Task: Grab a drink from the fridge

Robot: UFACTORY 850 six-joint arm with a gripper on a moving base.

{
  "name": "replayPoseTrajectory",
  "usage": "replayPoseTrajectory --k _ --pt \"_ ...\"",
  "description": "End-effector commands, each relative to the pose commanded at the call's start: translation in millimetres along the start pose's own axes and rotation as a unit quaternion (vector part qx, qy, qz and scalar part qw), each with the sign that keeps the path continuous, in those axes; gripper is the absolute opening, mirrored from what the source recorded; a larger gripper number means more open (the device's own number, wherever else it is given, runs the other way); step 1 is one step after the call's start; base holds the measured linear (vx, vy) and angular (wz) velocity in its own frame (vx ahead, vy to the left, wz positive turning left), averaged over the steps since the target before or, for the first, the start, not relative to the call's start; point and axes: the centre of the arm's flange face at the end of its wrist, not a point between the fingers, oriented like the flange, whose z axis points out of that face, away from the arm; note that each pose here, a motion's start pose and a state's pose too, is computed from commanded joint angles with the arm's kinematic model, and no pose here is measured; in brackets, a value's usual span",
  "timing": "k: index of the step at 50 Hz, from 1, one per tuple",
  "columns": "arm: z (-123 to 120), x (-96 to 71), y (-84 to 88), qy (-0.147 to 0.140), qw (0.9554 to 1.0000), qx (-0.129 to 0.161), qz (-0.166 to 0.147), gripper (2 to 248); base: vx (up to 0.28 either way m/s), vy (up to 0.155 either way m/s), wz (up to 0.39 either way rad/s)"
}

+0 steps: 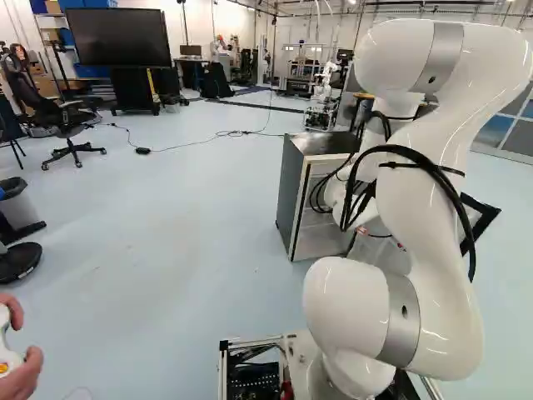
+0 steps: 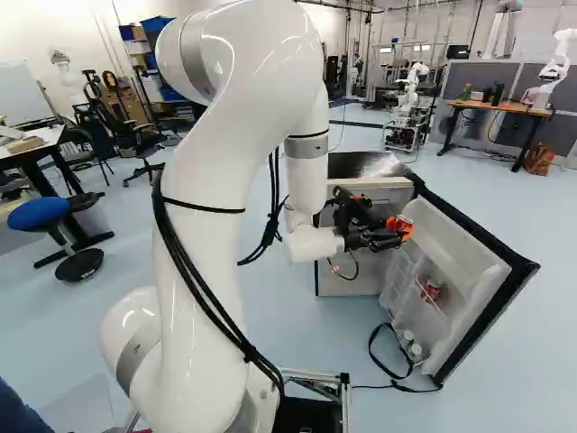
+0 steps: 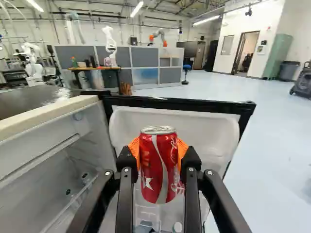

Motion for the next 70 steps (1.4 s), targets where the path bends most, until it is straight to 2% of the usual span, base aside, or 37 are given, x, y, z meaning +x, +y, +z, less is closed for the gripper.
replayPoseTrajectory --k 11,22,34,47,56,62,70 --pt "-12.9 -0.9 -20.0 -0.001 0.9984 0.056 -0.008 95 0.000 0.000 0.000" --pt "-23.1 -1.9 -41.7 0.001 0.9937 0.112 -0.014 95 0.000 0.000 0.000" --pt "-29.5 -2.7 -67.9 0.011 0.9853 0.169 -0.018 95 0.000 0.000 0.000" --pt "-31.8 -3.0 -97.7 0.032 0.9737 0.225 -0.017 95 0.000 0.000 0.000" --pt "-31.1 -2.8 -118.0 0.051 0.9650 0.257 -0.013 95 0.000 0.000 0.000" --pt "-28.3 1.4 -129.8 0.074 0.9593 0.272 -0.006 95 0.000 0.000 0.000" --pt "-28.3 1.4 -129.8 0.074 0.9593 0.272 -0.006 95 0.000 0.000 0.000"
